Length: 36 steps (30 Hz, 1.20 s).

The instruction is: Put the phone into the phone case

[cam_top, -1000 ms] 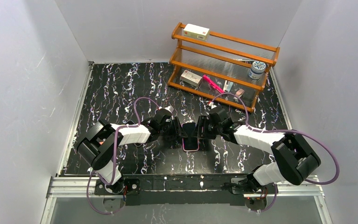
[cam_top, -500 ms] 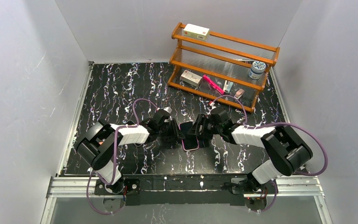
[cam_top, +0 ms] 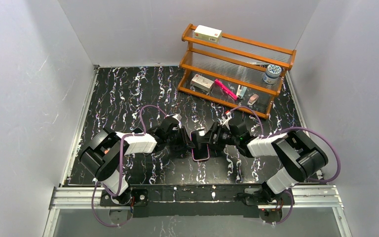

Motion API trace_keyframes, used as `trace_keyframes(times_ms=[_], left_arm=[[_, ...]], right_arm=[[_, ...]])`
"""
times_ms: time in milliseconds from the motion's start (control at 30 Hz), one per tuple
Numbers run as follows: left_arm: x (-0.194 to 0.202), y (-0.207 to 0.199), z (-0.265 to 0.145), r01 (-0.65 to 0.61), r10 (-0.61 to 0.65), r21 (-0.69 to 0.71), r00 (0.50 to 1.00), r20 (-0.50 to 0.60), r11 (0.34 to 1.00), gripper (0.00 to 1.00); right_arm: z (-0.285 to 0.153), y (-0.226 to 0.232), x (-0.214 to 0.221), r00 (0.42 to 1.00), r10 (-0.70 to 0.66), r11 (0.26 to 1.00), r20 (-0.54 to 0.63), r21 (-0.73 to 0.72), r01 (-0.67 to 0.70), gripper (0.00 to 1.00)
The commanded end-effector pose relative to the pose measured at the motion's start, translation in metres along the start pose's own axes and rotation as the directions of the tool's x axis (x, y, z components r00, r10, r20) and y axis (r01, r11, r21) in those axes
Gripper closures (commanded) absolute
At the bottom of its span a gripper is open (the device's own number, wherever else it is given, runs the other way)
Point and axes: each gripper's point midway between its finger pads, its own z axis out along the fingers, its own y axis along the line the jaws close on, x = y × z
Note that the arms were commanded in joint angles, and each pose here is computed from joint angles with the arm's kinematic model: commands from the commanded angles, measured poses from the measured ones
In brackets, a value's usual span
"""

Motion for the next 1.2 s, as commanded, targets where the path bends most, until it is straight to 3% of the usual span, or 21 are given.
trace_keyframes(times_ms=[0,133,400,600,733,867,933,1133,1167], left_arm=[[0.030,0.034,-0.003,-0.026,0.015,-0.117,0.995,-0.101,0.993,0.78],[0.032,0.033,-0.004,-0.018,0.007,-0.107,0.995,-0.100,0.994,0.78],[0.037,0.036,-0.004,0.003,-0.015,-0.104,0.994,-0.111,0.995,0.76],[0.036,0.036,-0.002,0.003,-0.015,-0.115,0.994,-0.112,0.993,0.71],[0.036,0.039,0.000,0.000,-0.015,-0.128,0.993,-0.115,0.992,0.71],[0.037,0.042,0.002,0.005,-0.021,-0.133,0.993,-0.118,0.991,0.72],[0.038,0.041,0.003,0.008,-0.024,-0.129,0.992,-0.124,0.992,0.73],[0.031,0.031,-0.006,0.002,-0.013,-0.108,0.995,-0.101,0.994,0.70],[0.028,0.027,-0.010,-0.003,-0.007,-0.105,0.995,-0.095,0.995,0.67]], right_arm=[[-0.016,0.058,0.008,0.998,-0.032,0.970,-0.047,-0.244,0.020,0.31],[-0.017,0.055,0.007,0.999,-0.030,0.970,-0.038,-0.243,0.020,0.36],[-0.011,0.052,0.009,0.998,-0.028,0.968,-0.057,-0.252,0.012,0.69],[-0.006,0.040,0.009,0.998,-0.035,0.978,-0.057,-0.207,0.023,0.99],[-0.004,0.033,0.011,0.997,-0.031,0.986,-0.075,-0.163,0.018,0.99],[-0.005,0.043,0.011,0.994,-0.046,0.980,-0.099,-0.196,0.026,0.61],[-0.004,0.043,0.011,0.994,-0.044,0.982,-0.100,-0.190,0.024,0.57],[-0.001,0.040,0.008,0.993,-0.048,0.986,-0.103,-0.166,0.031,0.97],[-0.003,0.042,0.007,0.994,-0.055,0.985,-0.093,-0.170,0.038,0.99]])
